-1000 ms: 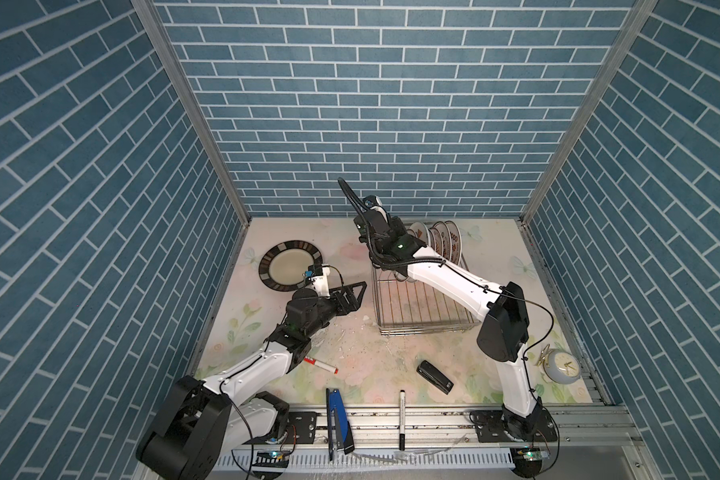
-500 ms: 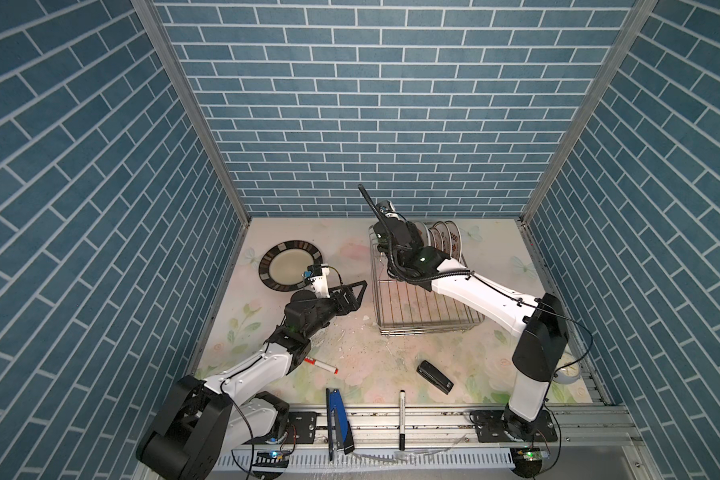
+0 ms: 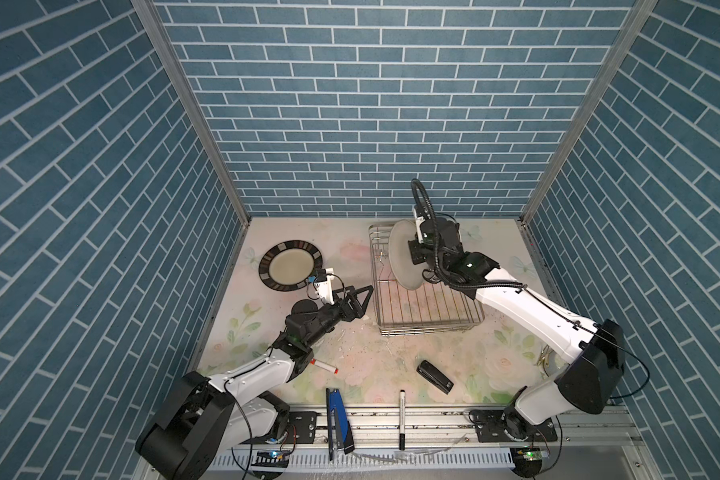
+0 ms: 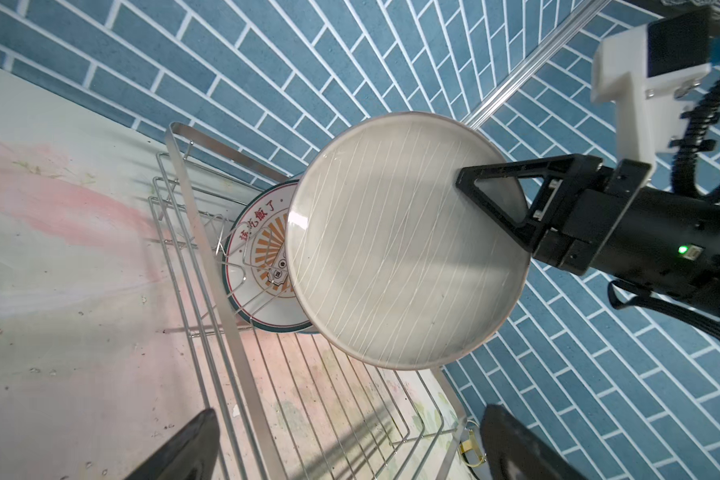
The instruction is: Unload the plates from the dish rack
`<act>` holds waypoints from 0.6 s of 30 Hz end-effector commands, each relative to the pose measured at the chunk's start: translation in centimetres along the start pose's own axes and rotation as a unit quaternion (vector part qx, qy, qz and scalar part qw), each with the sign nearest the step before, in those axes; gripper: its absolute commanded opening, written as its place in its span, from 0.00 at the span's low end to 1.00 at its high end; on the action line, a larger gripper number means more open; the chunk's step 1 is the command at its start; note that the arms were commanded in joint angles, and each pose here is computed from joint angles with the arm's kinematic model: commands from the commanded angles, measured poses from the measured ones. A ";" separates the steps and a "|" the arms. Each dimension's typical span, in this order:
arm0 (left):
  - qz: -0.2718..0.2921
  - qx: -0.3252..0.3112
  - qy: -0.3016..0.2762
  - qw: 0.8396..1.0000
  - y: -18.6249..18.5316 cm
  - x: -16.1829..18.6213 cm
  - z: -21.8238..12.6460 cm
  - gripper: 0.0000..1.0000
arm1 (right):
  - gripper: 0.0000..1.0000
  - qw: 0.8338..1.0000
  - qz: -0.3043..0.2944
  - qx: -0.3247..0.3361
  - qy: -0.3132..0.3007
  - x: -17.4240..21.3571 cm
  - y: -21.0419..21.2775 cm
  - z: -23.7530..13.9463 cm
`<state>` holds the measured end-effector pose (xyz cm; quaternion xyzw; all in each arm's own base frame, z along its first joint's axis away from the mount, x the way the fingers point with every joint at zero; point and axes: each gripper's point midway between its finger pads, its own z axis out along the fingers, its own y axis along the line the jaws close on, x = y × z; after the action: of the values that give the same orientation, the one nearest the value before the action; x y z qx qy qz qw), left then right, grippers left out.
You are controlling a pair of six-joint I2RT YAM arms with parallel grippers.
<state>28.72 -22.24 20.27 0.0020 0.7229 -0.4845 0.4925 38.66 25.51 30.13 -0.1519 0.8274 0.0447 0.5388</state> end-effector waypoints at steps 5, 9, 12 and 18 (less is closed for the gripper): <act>0.026 0.008 -0.014 1.000 -1.6 -0.7 0.5 1.00 | 0.00 0.982 0.138 -0.120 -0.053 -2.6 -0.3 -2.5; 0.031 0.003 0.004 1.000 -1.9 -0.5 0.8 1.00 | 0.00 0.964 0.184 -0.182 -0.054 -2.0 -0.3 -3.3; 0.019 0.021 0.010 1.000 -2.4 -0.2 1.1 1.00 | 0.00 0.948 0.210 -0.234 -0.056 -1.9 0.1 -4.2; -0.017 0.040 0.019 0.999 -2.5 0.4 2.0 1.00 | 0.00 0.917 0.248 -0.305 -0.063 -2.0 0.7 -5.3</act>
<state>28.76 -24.33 20.41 0.0168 0.7292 -0.4937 0.4735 35.89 23.78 26.83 -0.0970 0.8326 0.3116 0.4474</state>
